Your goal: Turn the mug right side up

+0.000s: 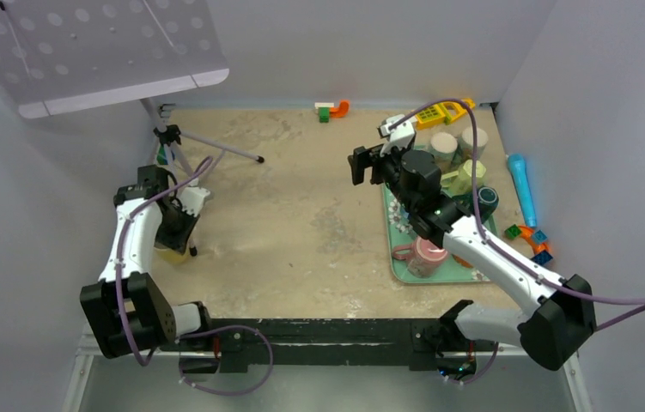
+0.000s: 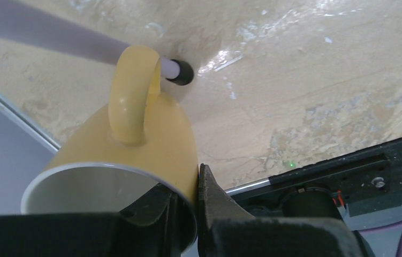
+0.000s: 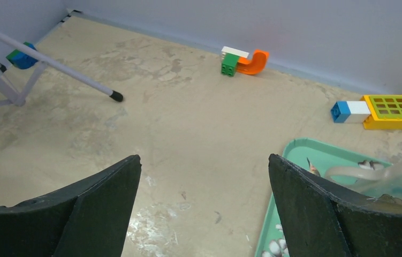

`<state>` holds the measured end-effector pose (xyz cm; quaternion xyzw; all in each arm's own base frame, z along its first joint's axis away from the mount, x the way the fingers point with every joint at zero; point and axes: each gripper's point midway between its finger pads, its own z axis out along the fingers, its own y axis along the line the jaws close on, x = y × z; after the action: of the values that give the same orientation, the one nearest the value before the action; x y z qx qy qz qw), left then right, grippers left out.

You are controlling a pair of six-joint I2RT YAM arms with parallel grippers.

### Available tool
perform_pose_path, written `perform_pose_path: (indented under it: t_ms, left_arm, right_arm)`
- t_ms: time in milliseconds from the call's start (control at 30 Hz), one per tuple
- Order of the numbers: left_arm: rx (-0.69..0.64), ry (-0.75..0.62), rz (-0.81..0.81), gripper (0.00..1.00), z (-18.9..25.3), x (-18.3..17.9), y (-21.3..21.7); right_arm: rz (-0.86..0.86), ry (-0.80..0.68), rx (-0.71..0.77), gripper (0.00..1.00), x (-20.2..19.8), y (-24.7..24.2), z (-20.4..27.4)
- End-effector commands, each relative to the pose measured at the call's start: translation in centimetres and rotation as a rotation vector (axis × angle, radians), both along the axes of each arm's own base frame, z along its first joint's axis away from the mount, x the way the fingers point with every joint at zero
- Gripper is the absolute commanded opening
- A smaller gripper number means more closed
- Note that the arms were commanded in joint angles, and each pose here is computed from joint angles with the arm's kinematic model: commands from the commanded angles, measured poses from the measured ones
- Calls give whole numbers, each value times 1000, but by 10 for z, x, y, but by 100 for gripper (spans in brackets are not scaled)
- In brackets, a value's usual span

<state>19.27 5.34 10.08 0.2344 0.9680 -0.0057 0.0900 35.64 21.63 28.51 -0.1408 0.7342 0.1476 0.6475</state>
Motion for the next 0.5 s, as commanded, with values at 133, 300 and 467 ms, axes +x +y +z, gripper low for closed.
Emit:
perform_pose_path:
  t_ms: [133, 300, 467]
  left_arm:
    - [46, -103, 27, 0, -1, 27, 39]
    - [48, -83, 59, 0, -21, 36, 50]
    - [-38, -78, 33, 22, -28, 34, 35]
  right_arm:
    - [-75, -27, 45, 94, 3, -22, 12]
    - [-133, -2, 73, 96, 12, -41, 6]
    - [-343, 28, 104, 98, 28, -94, -5]
